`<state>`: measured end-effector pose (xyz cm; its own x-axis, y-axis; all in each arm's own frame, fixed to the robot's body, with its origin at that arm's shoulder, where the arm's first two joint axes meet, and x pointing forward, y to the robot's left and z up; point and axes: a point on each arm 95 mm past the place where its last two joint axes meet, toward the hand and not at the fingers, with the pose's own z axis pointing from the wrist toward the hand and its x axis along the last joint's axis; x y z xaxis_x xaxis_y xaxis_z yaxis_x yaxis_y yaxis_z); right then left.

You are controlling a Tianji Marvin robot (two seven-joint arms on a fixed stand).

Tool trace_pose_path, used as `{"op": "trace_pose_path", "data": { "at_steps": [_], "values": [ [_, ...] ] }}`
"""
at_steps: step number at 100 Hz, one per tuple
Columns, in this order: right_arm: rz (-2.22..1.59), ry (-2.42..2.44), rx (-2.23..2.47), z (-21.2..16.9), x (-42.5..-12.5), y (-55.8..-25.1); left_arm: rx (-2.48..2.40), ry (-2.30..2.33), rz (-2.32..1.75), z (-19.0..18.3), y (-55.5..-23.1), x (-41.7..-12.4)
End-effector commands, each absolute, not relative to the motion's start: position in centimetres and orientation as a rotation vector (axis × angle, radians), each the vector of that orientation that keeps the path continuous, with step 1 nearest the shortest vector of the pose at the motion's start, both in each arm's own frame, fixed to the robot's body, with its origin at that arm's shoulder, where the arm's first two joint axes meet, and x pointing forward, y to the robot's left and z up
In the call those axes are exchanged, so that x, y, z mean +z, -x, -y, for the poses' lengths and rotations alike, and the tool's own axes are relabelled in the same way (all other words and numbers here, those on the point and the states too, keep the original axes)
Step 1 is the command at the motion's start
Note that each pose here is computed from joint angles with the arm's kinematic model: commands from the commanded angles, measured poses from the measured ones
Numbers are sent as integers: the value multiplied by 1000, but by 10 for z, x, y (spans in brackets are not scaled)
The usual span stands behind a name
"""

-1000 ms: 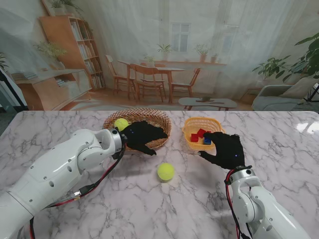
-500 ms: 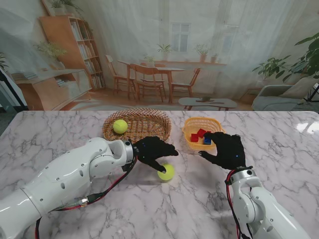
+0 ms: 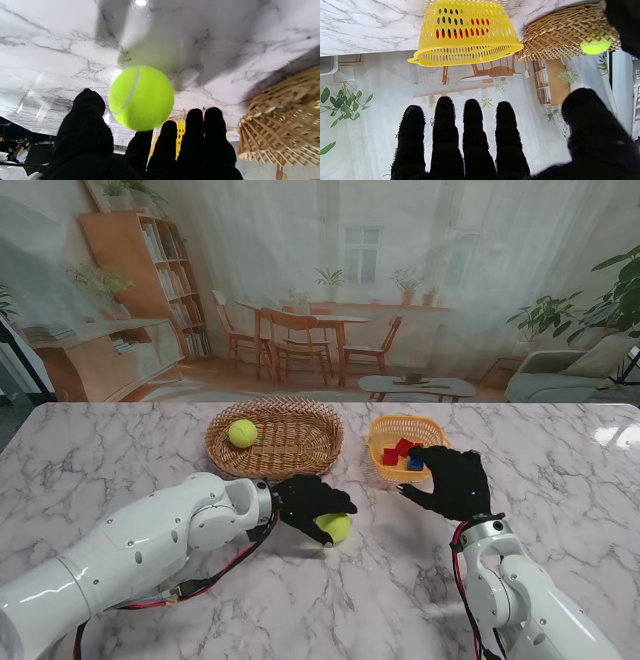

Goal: Sort the blocks and the balls into two baskets

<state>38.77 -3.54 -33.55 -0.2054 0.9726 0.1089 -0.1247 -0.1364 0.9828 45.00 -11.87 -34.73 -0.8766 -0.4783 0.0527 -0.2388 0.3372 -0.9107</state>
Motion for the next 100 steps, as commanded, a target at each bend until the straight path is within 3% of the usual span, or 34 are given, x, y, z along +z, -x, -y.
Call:
{"op": "trace_pose_path", "data": {
  "at_steps": [1, 100],
  "values": [
    [-1189, -1096, 1503, 35, -337, -387, -1539, 646, -2400, 123, -450, -350],
    [-1182, -1103, 1506, 35, -337, -387, -1496, 682, -2428, 130, -451, -368]
  ]
}}
